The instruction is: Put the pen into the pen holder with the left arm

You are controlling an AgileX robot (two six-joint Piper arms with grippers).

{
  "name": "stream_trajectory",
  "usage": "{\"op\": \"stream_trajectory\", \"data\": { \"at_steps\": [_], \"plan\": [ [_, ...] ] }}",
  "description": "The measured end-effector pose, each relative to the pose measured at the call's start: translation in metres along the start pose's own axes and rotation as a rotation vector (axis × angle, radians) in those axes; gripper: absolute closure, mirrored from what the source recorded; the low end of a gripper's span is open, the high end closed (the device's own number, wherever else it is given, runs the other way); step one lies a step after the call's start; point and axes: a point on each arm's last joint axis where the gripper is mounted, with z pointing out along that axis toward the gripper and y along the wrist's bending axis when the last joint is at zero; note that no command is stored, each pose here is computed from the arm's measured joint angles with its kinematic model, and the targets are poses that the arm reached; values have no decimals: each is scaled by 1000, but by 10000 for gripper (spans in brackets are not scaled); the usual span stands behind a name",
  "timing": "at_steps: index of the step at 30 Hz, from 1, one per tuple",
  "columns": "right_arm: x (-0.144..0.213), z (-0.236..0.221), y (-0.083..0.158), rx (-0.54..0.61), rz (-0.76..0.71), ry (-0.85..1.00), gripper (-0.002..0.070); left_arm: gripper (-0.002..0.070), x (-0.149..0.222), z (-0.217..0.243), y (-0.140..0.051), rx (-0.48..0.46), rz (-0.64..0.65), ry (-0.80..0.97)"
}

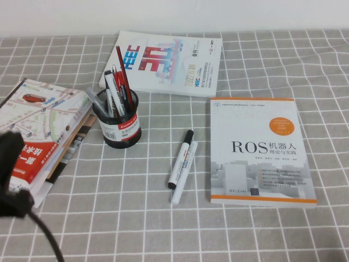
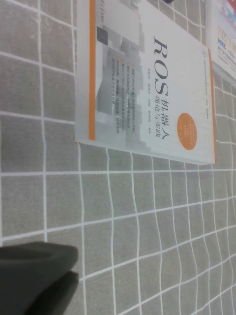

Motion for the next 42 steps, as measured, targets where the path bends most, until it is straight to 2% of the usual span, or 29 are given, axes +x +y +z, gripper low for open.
{"op": "stream_trajectory", "data": {
  "at_steps": [6,13,19,25,26,31,38,42],
  "plan": [
    [0,0,0,0,0,0,691,675,27,-2,2,-8,-3,75],
    [0,0,0,0,0,0,691,675,31,-2,3,-17,7,112],
    [0,0,0,0,0,0,691,675,44,-9,5,-24,38,56],
    [0,0,0,0,0,0,692,675,64,-31,13,-99,-19,-101],
    [0,0,0,0,0,0,692,675,74,-39,15,-138,-29,-146],
    [0,0,0,0,0,0,691,675,96,-51,19,-219,-50,-236],
    [0,0,0,0,0,0,691,675,121,-46,23,-270,-76,-199],
    [0,0,0,0,0,0,691,675,131,-45,22,-264,-99,-94]
  ]
}}
